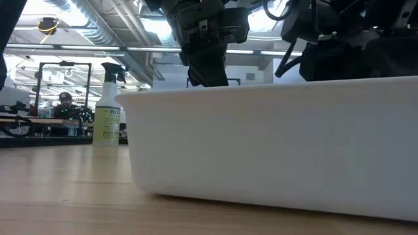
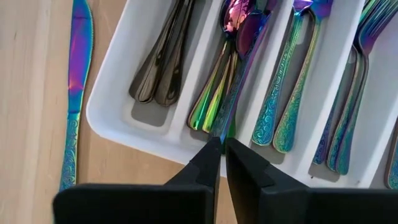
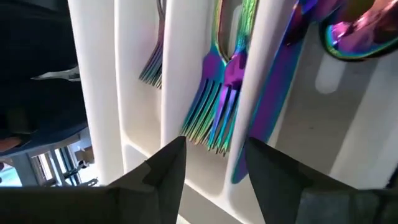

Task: Sort silverware
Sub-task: Put the purple knife into the white silverware tray

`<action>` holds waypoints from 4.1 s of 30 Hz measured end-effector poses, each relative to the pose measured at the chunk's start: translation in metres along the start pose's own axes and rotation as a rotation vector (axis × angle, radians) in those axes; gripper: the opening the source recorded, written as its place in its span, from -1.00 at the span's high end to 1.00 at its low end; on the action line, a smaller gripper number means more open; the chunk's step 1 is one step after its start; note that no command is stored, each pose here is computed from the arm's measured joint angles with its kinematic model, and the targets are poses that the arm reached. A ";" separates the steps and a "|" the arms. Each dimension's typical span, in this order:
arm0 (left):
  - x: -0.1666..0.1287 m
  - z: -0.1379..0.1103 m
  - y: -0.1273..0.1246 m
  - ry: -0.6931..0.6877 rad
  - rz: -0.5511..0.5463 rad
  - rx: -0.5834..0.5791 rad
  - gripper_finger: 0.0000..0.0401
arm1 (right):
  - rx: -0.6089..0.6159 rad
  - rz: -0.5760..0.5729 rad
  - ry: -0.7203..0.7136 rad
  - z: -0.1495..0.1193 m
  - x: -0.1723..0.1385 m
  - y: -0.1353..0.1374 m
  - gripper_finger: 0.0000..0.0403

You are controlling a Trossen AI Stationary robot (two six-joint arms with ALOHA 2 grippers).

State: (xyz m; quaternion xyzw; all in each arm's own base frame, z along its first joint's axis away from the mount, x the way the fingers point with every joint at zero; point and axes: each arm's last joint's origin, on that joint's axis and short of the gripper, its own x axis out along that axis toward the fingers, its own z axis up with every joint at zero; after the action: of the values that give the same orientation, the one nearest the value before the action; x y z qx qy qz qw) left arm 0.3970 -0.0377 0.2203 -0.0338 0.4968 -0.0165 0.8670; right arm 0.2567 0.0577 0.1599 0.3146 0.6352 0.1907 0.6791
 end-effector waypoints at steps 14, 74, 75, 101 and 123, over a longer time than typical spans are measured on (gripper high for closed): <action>0.000 0.000 0.000 0.000 0.000 0.000 0.95 | -0.017 -0.126 -0.085 0.004 0.000 -0.003 0.26; 0.068 -0.004 -0.028 -0.060 0.080 0.419 0.47 | 0.111 -0.460 -0.419 -0.065 -0.082 0.029 0.26; 0.068 -0.004 -0.027 -0.054 0.078 0.422 0.47 | 0.111 -0.460 -0.419 -0.065 -0.082 0.029 0.26; 0.083 -0.008 -0.020 0.023 0.042 0.383 0.97 | 0.103 -0.477 -0.395 -0.067 -0.082 0.027 0.26; 0.041 0.028 -0.006 0.027 0.072 0.387 0.99 | 0.075 -0.510 -0.395 -0.068 -0.083 0.026 0.26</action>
State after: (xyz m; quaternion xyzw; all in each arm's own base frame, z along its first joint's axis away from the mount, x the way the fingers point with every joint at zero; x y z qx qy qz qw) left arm 0.4416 -0.0455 0.1995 0.1517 0.4969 -0.0812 0.8506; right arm 0.1839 0.0351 0.2392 0.2011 0.5561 -0.0740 0.8030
